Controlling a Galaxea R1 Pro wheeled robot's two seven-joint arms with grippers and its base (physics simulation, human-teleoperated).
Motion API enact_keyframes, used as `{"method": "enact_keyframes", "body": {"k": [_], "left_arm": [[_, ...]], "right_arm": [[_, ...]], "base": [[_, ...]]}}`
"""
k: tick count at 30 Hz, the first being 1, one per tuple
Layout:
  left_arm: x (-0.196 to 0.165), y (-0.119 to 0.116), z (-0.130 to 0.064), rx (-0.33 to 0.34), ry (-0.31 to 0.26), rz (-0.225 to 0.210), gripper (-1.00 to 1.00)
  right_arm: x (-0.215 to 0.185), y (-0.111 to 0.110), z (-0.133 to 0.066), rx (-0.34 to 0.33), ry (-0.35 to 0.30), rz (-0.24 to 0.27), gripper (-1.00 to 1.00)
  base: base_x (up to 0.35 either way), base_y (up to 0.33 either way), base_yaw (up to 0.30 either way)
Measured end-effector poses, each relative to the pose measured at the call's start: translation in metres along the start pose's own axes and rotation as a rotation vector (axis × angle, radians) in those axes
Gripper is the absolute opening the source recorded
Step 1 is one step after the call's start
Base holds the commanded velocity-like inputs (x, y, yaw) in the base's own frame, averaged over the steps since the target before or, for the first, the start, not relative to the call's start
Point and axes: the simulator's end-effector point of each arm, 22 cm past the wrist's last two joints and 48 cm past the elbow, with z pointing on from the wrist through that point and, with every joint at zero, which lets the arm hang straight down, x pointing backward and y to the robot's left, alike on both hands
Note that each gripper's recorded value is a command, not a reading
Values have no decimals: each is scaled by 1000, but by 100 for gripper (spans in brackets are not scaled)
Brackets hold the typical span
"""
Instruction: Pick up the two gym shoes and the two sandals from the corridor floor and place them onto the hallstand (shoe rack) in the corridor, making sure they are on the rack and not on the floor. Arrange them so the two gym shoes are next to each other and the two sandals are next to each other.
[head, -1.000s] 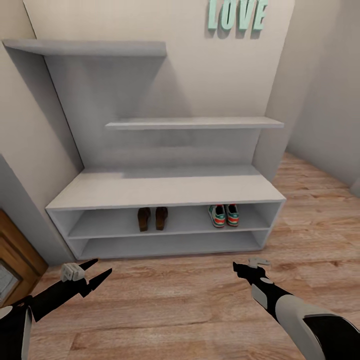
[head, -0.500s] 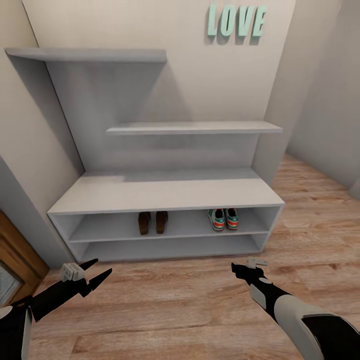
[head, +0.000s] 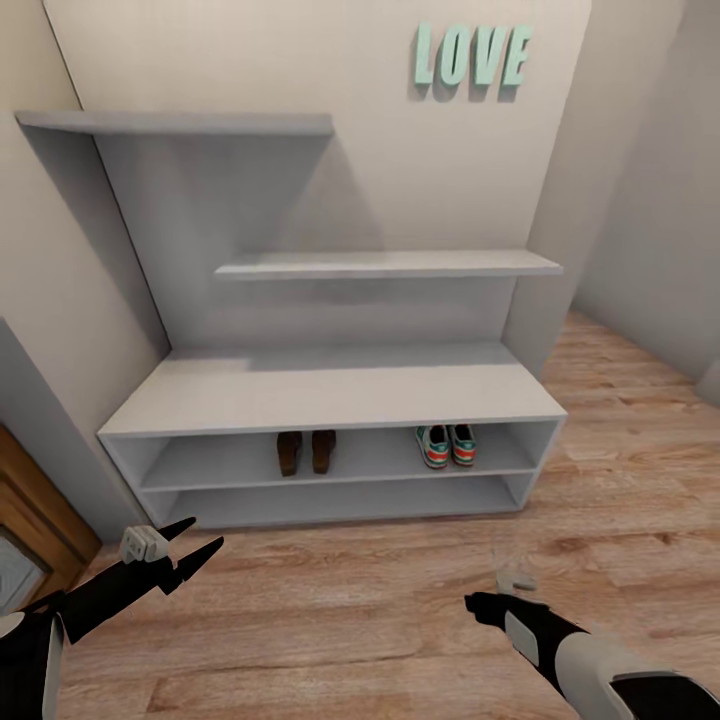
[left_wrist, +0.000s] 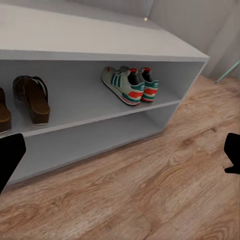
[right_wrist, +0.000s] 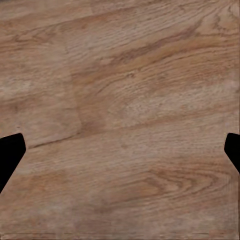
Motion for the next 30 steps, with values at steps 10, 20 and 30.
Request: {"method": "enact_keyframes", "body": {"k": [10, 20, 30], "left_arm": [[-19, -5, -2, 1, 0, 0, 100], [-38, -10, -5, 0, 0, -1, 100], [-54, -13, -8, -4, 7, -5, 100]], "right_arm": [[102, -15, -20, 20, 160, -8, 100], [160, -16, -47, 22, 250, -13, 100], [154, -11, -64, 17, 250, -12, 100]], "base": [[0, 0, 0], [0, 0, 0], [0, 0, 0]]}}
